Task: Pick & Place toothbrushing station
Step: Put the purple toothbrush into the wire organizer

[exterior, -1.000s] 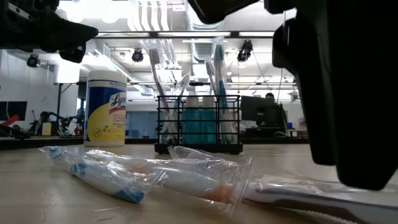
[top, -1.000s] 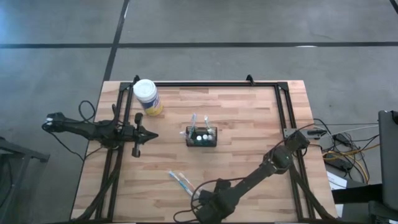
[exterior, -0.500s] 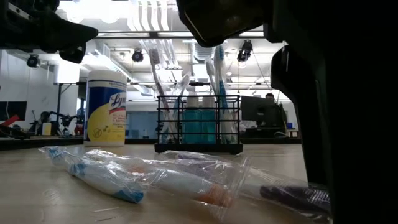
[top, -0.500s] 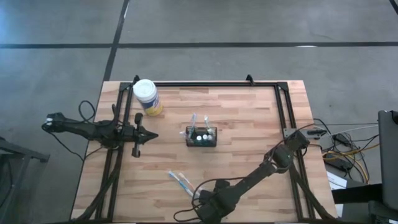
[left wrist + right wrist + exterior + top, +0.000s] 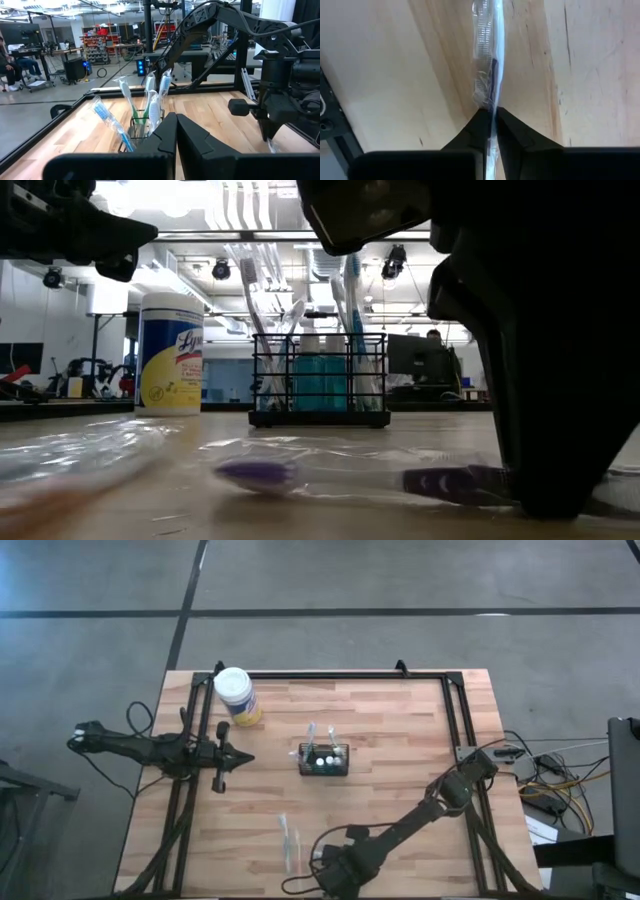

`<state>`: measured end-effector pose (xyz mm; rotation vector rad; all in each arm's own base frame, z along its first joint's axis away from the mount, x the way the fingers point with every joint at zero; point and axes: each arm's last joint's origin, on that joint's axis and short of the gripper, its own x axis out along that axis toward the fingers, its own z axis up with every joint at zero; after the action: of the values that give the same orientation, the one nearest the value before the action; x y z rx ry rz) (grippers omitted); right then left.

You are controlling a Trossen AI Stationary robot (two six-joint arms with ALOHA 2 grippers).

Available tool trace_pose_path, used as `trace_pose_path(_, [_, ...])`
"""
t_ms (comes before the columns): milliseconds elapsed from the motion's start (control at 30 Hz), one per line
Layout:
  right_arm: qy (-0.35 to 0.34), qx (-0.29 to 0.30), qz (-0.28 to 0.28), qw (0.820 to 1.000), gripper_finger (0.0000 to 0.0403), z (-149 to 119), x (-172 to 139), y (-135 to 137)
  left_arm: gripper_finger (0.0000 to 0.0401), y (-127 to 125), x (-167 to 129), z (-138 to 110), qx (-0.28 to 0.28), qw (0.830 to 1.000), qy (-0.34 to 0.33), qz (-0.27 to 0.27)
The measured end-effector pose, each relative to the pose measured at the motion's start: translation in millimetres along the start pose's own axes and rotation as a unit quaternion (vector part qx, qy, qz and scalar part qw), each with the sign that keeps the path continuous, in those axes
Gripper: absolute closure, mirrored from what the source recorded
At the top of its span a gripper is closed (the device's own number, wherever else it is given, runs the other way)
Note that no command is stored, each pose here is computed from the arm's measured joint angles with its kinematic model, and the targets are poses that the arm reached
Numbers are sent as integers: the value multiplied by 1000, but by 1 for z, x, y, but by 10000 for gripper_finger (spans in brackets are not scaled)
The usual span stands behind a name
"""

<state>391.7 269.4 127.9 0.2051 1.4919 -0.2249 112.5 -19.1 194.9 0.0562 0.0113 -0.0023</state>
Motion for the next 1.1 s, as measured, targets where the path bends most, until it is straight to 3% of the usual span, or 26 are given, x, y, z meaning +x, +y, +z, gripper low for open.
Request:
trace_pose_path(333, [-35,-2,-78,996,384,-4,-33,-19,389,0,0,0,2,1000,-2,0])
trace_pose_path(600, [-187,-15,-127,974,385,-8,-94,-43,389,1,0,4,56,998,-17,10])
trace_pose_path(833, [-354,-57,-63,932,385,-18,-138,-76,389,1,-1,12,95,995,-33,14])
trace_pose_path(1100, [-515,-96,6,852,385,-42,-149,-123,393,3,-3,32,70,995,-71,28])
